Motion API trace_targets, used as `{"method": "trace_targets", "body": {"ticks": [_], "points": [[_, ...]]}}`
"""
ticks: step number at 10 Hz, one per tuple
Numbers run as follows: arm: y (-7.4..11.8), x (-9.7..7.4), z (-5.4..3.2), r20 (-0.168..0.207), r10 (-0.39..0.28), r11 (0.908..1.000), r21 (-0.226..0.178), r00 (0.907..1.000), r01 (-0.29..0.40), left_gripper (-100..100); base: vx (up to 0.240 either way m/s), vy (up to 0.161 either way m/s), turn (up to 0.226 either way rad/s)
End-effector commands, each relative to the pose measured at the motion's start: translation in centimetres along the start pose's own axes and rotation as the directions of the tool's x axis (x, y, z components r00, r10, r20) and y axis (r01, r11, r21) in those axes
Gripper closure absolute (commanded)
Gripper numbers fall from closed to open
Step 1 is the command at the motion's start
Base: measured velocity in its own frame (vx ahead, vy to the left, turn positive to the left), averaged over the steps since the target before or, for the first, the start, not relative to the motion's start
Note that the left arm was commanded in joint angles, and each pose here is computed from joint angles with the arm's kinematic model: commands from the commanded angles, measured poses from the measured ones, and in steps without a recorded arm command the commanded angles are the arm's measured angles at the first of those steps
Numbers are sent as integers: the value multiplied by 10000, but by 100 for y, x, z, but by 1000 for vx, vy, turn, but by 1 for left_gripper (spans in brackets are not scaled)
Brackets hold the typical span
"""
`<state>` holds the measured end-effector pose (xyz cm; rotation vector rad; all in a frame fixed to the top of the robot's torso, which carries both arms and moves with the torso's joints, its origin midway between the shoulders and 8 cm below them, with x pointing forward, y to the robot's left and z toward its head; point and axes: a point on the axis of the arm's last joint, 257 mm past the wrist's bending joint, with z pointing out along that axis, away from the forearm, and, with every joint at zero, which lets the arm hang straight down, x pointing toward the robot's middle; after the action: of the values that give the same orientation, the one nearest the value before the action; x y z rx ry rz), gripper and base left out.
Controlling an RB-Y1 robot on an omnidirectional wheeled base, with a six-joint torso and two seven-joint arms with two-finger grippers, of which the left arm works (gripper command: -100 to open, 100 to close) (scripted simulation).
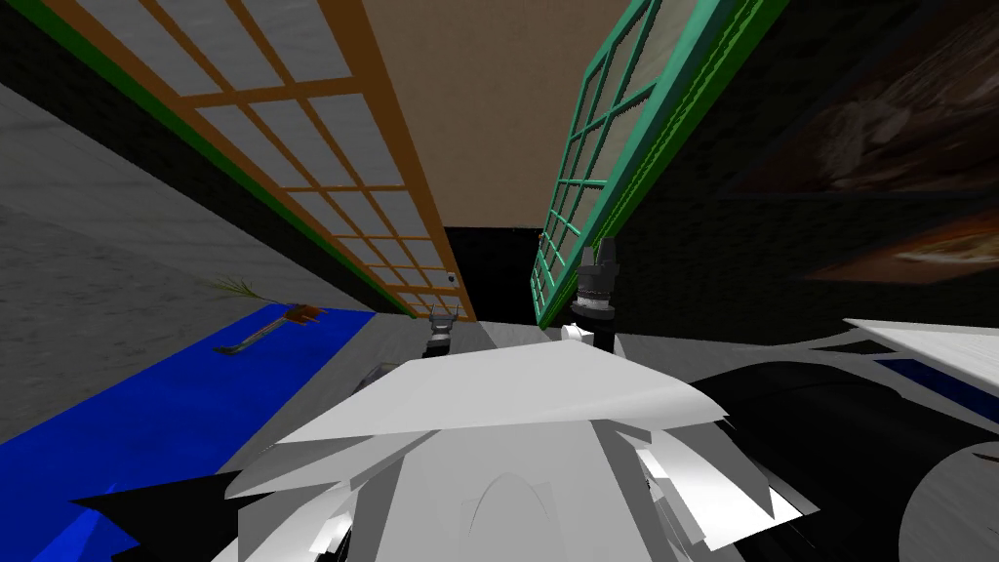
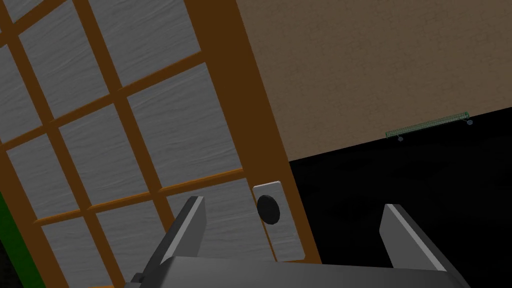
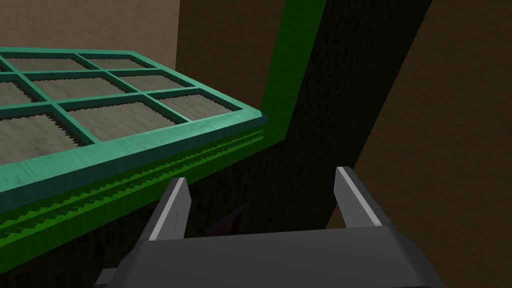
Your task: Push the door open
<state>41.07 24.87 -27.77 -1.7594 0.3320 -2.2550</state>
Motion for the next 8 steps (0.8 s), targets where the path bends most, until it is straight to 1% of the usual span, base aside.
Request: {"method": "trace_targets", "body": {"ticks": [1, 3, 5, 6, 7, 8], "points": [[17, -112, -39, 195, -342, 9994, -28, 9992, 343, -100, 64, 70, -140], [15, -237, -88, 440, -717, 9974, -43, 9965, 720, -100, 68, 70, -118], [6, -357, -138, 677, -1062, 9943, -33, 9920, 1067, -100, 63, 74, -146], [0, -412, -162, 787, -1219, 9925, -20, 9894, 1224, -100, 55, 81, -87], [-16, -523, -211, 1007, -1522, 9883, 21, 9832, 1528, -100, 57, 109, -177], [-26, -578, -236, 1116, -1669, 9859, 49, 9796, 1674, -100, 70, 98, -168]]}}
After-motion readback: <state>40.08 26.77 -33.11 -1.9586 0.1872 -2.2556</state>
